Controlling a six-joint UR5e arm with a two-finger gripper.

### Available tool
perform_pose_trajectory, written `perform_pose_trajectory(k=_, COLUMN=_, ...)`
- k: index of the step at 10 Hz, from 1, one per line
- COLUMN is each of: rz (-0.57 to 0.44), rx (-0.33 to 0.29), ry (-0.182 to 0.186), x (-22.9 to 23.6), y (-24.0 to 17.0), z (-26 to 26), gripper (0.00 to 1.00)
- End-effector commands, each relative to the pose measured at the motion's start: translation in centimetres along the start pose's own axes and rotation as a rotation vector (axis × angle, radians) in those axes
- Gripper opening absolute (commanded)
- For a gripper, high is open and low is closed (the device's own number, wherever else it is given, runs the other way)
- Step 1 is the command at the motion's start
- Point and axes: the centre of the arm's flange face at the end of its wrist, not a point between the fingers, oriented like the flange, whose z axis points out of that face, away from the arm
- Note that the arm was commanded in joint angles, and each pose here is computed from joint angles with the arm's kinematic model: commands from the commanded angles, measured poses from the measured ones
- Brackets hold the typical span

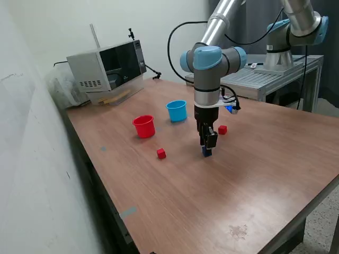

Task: Place red objects in the red bin, and blue objects in the blue bin.

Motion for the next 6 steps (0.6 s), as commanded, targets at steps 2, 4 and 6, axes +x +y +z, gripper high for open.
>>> perform_pose_trajectory(k=2, rz=-0.004, rx=0.003, ry=0.005, x=0.2, y=-0.3, z=0.1, gripper=0.0)
perform_pose_trajectory(k=4, rz=-0.093, rx=-0.039, ry=0.033, x=0.6, y=0.9, z=-3.0, gripper=0.0)
perform_pose_trajectory(k=6, rz=-0.115, rx=-0.121, ry=0.072, x=-0.8, y=2.0, z=-10.4, gripper=0.0)
